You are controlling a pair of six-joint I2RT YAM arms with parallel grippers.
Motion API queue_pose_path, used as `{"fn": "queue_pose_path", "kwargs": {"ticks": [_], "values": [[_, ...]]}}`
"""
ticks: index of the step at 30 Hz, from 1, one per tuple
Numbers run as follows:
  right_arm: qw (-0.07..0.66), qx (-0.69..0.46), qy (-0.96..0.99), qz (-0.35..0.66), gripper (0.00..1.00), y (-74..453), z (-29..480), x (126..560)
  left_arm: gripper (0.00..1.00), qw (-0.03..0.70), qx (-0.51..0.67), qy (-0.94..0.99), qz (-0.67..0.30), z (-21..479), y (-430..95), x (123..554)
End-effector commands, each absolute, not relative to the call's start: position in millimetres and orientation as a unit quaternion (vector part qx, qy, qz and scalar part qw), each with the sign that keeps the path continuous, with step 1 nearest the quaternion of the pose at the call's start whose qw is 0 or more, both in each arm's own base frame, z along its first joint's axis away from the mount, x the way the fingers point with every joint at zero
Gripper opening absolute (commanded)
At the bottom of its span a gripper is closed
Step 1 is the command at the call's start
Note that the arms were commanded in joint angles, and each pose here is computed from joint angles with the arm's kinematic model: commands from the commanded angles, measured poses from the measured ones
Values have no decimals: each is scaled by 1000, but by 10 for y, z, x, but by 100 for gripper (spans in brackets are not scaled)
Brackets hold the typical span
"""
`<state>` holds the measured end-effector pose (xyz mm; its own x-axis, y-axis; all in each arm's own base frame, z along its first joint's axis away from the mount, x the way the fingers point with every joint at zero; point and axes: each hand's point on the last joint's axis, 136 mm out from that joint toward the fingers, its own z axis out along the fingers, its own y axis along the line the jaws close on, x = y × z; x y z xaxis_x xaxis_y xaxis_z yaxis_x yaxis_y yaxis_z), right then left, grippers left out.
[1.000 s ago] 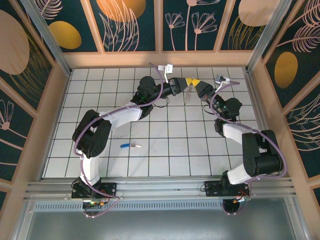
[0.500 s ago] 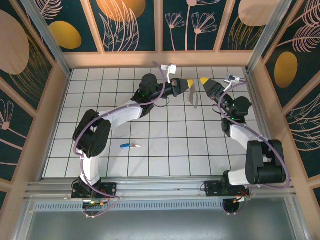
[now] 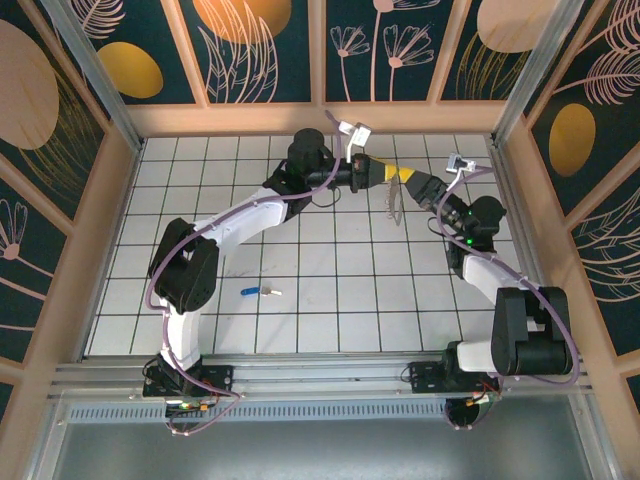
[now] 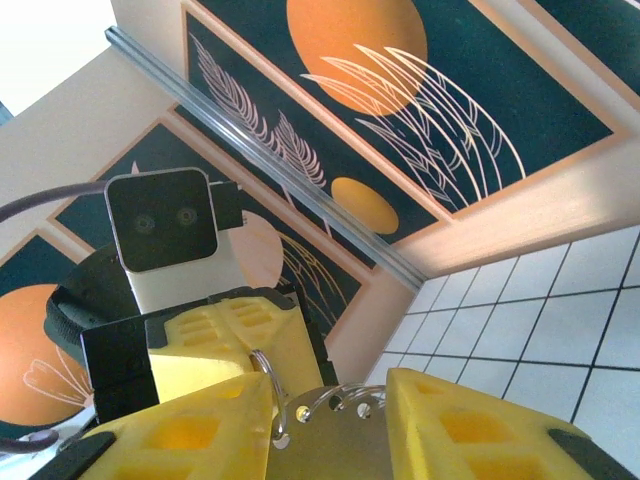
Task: Put the keys on the keyring
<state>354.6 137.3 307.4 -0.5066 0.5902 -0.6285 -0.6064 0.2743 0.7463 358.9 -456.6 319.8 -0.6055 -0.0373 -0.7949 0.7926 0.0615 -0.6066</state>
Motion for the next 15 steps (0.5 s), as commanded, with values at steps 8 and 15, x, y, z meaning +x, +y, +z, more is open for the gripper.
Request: {"fn": "queue_pose_path", "kwargs": {"ticks": [8,15], "values": [[513,-48,604,608,33,1381,3242,3379,0,327,323,629,-627,3266,-4615,3503],[506,-50,601,617,27,1422,3241,3389,0,328,321,627,-630,3292,-4624,3508]]}}
